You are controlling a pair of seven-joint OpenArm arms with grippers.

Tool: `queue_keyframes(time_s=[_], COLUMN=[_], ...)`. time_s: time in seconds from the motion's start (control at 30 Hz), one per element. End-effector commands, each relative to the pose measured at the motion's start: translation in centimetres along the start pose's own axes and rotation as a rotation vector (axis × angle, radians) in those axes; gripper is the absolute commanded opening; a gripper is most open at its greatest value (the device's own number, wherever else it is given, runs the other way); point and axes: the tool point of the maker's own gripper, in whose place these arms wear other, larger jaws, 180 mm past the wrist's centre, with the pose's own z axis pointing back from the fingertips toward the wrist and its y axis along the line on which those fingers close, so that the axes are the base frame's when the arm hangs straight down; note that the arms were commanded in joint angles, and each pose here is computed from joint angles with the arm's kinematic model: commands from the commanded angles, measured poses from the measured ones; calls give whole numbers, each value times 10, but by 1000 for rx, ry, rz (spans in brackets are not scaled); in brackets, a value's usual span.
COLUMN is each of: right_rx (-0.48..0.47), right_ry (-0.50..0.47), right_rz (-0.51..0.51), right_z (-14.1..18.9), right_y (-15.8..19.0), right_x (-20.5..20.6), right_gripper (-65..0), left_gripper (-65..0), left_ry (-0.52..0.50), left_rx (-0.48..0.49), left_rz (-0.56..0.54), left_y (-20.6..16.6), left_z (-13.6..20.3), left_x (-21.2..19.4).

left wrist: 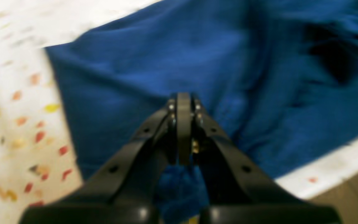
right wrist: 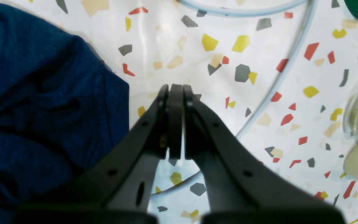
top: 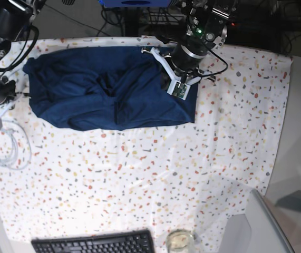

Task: Layout the t-shirt on the table in an organized manner, then fold the t-shirt properly
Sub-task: 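Press and smooth the folded end with the left gripper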

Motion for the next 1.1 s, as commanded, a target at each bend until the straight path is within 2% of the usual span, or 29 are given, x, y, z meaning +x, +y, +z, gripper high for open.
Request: queue_keyframes(time_s=[0.0,0.17,0.27,0.57,0.87,0.97,1.07], right_rx=[-8,-4,-6,-11,-8,-11,-12], right_ry=[-48,-49,-49,-50,-51,-51,-52], right_rz=[10,12,12,7,10,6,7], right_z=[4,4,4,5,4,5,5], right_y=[-5,-3,-3,-6,-5,-6,-7], right_x=[17,18,18,17,18,18,18], right_gripper=[-650,-650,-650,-650,-650,-650,-650], left_gripper=[-650,-650,-650,-650,-650,-650,-650], left_ry=[-27,-1,11,60,-5,-28,-95], left_rx=[-7,-11,-79,-195,-376,-362,-325], left_rz=[13,24,-9,-63,-185,-177,-151], left_y=[-2,-3,-29,-76,-143,-139,-123], left_z=[-2,-9,-9,-16,-8,-9,-5], left_x=[7,0,-4,-22,0,10,37])
